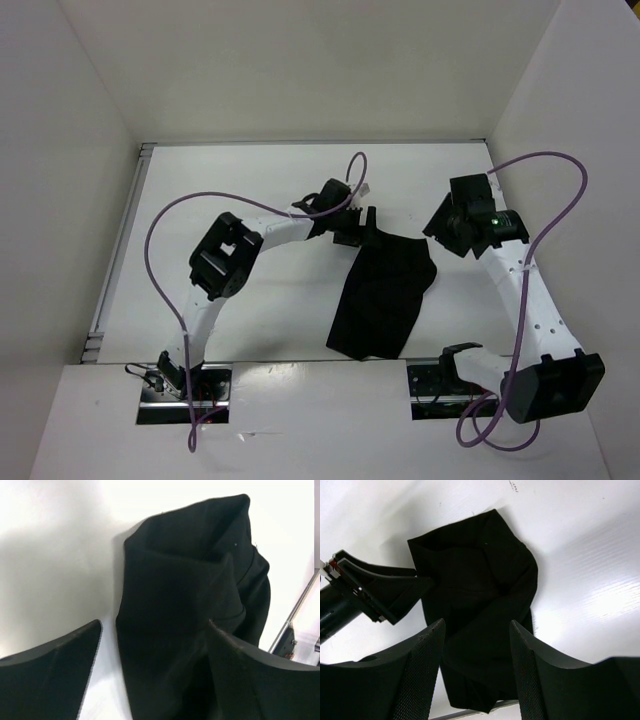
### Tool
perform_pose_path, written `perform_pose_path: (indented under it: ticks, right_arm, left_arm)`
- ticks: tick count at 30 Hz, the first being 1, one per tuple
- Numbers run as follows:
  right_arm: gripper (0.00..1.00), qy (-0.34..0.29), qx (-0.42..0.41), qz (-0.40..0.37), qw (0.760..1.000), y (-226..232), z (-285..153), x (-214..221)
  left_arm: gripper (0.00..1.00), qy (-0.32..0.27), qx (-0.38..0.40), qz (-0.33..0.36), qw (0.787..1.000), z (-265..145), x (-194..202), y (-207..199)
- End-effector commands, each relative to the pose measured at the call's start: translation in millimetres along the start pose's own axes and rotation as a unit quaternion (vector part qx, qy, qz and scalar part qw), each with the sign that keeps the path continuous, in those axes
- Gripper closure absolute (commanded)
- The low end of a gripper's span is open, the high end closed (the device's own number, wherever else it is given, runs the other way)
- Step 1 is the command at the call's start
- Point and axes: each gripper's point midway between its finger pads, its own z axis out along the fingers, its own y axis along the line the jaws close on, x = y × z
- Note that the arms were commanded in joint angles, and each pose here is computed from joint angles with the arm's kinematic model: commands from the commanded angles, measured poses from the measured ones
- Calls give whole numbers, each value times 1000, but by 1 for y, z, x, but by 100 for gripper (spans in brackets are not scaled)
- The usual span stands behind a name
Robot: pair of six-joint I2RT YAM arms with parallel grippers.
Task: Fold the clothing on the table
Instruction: Move the skirt to the center of the board
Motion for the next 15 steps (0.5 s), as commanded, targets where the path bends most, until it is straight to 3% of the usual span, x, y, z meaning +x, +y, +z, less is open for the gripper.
perform_pose_path:
  ticks: [1,3,4,8,15]
  right_arm:
    - [40,-2,13,-7,1000,-11,-5,-3]
    - [40,-5,19,-4,1000,-14,-1,-7]
    - [40,1,23,-5,1000,-15,3,-6]
    - [40,25,40,5,999,-20,24,-2]
    - [40,70,33,2,997,-8,70,2]
  left_arm:
    - [12,-15,16,32,999,15,-12,-7]
    - [27,-2,33,35,999,24,-6,-14]
    - [51,15,50,28,998,26,2,-16]
    - [100,23,64,23,997,20,2,-25]
    - [100,-28,-18,-1,999,-42,-22,25]
